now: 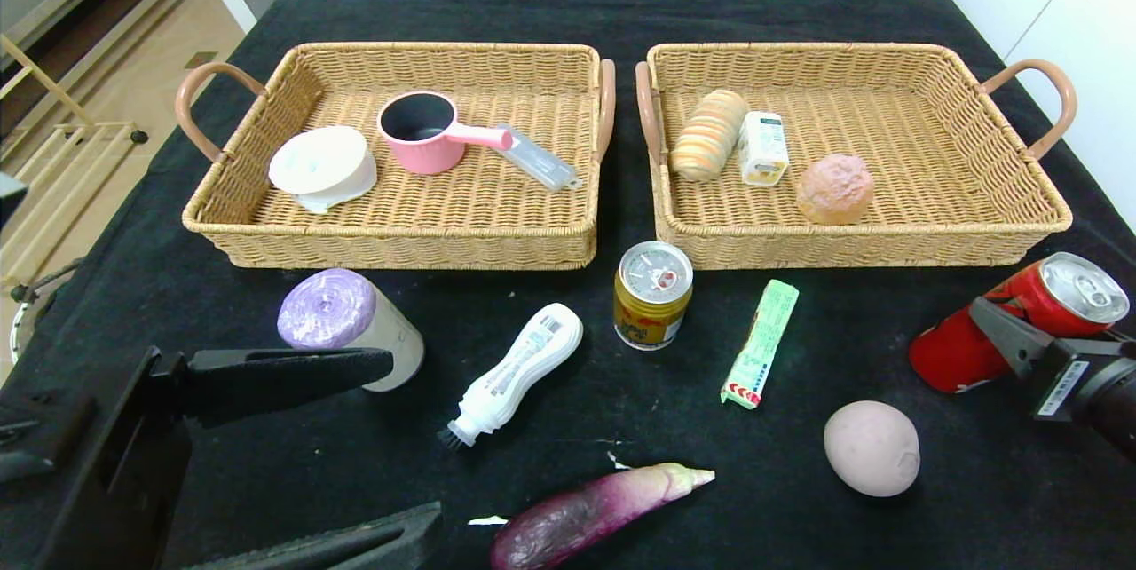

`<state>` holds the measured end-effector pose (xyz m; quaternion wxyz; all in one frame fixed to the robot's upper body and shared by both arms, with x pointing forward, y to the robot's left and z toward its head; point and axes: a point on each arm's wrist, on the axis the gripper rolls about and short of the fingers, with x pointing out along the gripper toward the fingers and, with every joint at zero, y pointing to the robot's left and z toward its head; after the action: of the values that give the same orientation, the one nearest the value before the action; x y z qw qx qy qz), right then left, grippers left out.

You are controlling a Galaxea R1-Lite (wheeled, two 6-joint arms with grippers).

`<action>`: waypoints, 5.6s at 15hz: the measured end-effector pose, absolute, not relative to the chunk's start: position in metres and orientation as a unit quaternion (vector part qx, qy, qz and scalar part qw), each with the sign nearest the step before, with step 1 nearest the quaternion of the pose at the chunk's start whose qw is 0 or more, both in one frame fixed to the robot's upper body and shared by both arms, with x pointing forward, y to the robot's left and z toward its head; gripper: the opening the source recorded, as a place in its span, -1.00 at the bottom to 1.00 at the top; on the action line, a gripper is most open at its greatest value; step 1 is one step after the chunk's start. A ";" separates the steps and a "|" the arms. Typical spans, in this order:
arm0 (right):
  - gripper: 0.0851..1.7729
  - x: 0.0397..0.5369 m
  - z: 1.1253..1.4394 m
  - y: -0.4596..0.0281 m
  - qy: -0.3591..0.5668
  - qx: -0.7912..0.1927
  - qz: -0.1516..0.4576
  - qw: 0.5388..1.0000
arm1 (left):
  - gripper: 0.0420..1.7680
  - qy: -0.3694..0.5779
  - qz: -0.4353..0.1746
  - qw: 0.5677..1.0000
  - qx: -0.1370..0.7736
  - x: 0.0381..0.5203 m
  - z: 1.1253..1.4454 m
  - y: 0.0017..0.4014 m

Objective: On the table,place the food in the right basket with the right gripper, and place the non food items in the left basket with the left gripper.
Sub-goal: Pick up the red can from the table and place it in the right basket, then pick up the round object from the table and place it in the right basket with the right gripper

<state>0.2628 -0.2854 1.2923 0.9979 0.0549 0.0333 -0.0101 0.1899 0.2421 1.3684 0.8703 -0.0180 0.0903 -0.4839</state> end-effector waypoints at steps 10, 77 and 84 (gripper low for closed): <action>0.10 0.256 1.298 -0.285 0.033 0.043 0.003 0.999 | 0.94 0.090 -0.484 0.870 -0.017 0.190 1.368 0.242; 0.90 0.265 1.385 -0.269 0.202 -0.019 0.094 0.975 | 0.94 0.074 -0.477 0.876 -0.008 0.189 1.371 0.247; 0.91 0.241 1.363 -0.248 0.312 0.022 0.076 0.947 | 0.94 0.074 -0.476 0.876 -0.008 0.189 1.371 0.247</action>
<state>0.2414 -0.2482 1.3631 0.9470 0.0223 0.3115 0.0755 0.1888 0.2466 1.3710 0.8762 -0.0079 0.0743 -0.4761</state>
